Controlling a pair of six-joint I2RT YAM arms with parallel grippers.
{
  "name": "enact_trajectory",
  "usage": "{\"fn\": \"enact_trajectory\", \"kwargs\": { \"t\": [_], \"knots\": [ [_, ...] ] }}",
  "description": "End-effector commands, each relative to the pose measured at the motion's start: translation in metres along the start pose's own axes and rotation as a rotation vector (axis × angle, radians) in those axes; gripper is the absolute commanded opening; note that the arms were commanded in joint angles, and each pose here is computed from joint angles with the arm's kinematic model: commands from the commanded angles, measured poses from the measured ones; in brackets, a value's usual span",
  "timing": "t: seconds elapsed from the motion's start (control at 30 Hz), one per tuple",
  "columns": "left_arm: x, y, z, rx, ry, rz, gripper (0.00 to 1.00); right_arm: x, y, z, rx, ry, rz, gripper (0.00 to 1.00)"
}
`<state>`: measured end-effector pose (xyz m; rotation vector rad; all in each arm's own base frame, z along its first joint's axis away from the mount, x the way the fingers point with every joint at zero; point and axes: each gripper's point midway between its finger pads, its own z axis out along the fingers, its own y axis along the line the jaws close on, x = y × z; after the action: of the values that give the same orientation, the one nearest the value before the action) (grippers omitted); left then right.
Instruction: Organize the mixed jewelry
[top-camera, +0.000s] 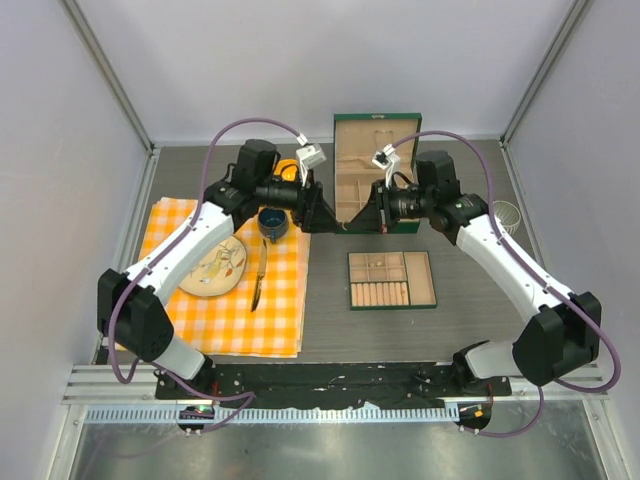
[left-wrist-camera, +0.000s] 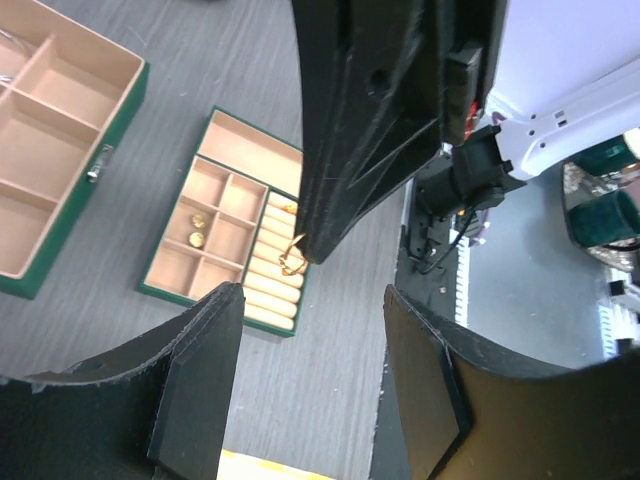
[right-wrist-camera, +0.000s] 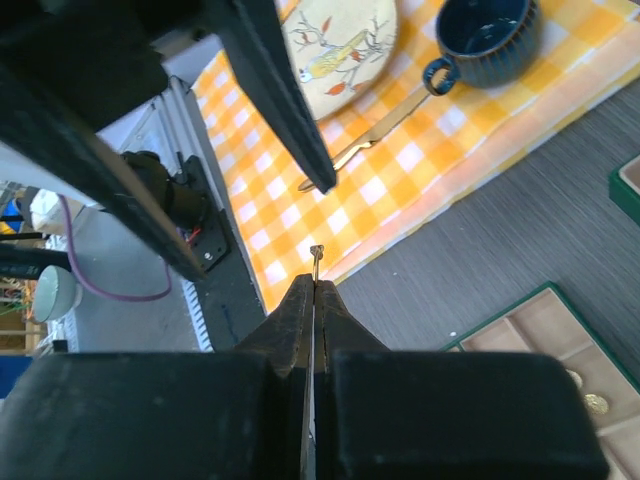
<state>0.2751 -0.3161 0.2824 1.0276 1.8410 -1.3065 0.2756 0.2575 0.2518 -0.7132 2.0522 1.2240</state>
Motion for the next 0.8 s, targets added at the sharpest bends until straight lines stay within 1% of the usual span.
{"fn": "enact_trajectory", "kwargs": {
  "t": [0.0,0.17,0.23,0.4,0.77],
  "knots": [
    [-0.017,-0.018,-0.002,0.089,-0.075,0.033,0.62,-0.023,0.038,-0.011,-0.123,-0.067,-0.051,0.01],
    [-0.019,-0.017,0.000,0.096,-0.086,-0.003,0.59,-0.024,0.041,-0.011,-0.140,-0.070,-0.046,0.01],
    [-0.021,-0.017,0.002,0.105,-0.092,-0.007,0.57,-0.025,0.042,-0.011,-0.145,-0.072,-0.043,0.01],
    [-0.020,-0.018,0.004,0.133,-0.088,-0.031,0.44,-0.027,0.040,-0.009,-0.145,-0.075,-0.035,0.01],
    [-0.012,-0.015,0.002,0.134,-0.086,-0.050,0.40,-0.028,0.038,-0.008,-0.141,-0.078,-0.034,0.01]
  ]
}}
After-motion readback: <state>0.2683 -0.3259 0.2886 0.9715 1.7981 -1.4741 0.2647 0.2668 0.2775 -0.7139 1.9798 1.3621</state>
